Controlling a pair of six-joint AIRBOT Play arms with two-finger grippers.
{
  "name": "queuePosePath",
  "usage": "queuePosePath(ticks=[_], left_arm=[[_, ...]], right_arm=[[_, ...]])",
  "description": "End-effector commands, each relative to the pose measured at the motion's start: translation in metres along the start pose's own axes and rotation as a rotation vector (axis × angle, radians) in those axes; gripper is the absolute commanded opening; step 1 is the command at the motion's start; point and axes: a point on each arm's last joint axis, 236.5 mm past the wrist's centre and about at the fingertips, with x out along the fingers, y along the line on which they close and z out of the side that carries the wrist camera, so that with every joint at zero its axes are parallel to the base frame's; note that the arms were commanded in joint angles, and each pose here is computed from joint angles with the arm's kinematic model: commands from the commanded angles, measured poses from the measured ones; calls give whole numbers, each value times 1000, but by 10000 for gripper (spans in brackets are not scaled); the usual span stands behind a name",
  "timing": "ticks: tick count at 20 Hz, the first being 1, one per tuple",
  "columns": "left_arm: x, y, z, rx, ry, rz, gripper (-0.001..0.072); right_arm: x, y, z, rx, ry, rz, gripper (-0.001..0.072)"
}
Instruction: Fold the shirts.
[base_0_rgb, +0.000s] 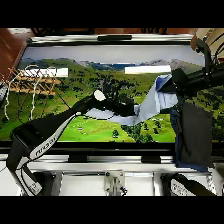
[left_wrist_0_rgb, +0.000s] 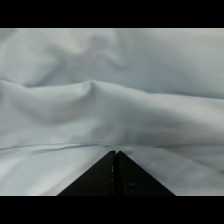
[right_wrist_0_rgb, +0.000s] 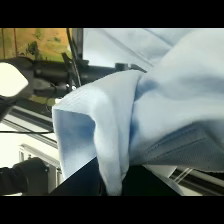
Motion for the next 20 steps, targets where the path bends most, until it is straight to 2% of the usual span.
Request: queuePosePath(ticks=[1, 5, 9, 12, 13, 14, 15, 18, 20], left_arm=[[-45, 14, 14, 87, 8, 46, 34], [-181, 60, 56, 144, -97, 266, 34], [-333, 84, 72, 73, -293, 368, 35], [-403, 86, 68, 39, -413, 410, 35], [-414, 84, 64, 35, -425, 416, 35], [-419, 82, 61, 35, -428, 419, 35], [-421, 81, 59, 37, -428, 424, 35], [-417, 81, 55, 41, -405, 428, 35], [-417, 81, 56, 45, -405, 430, 35]], right_arm=[[22, 5, 2, -32, 17, -34, 64], [93, 35, 13, -106, 51, 6, 64], [187, 60, 24, -134, 46, 48, 64], [269, 76, 13, -23, 107, 150, 65], [291, 80, 13, 37, 112, 190, 89], [307, 83, 15, 80, 106, 227, 293], [316, 85, 19, 107, 99, 266, 593], [300, 66, 27, 113, 114, 259, 612], [266, 28, 29, 50, 149, 156, 612]])
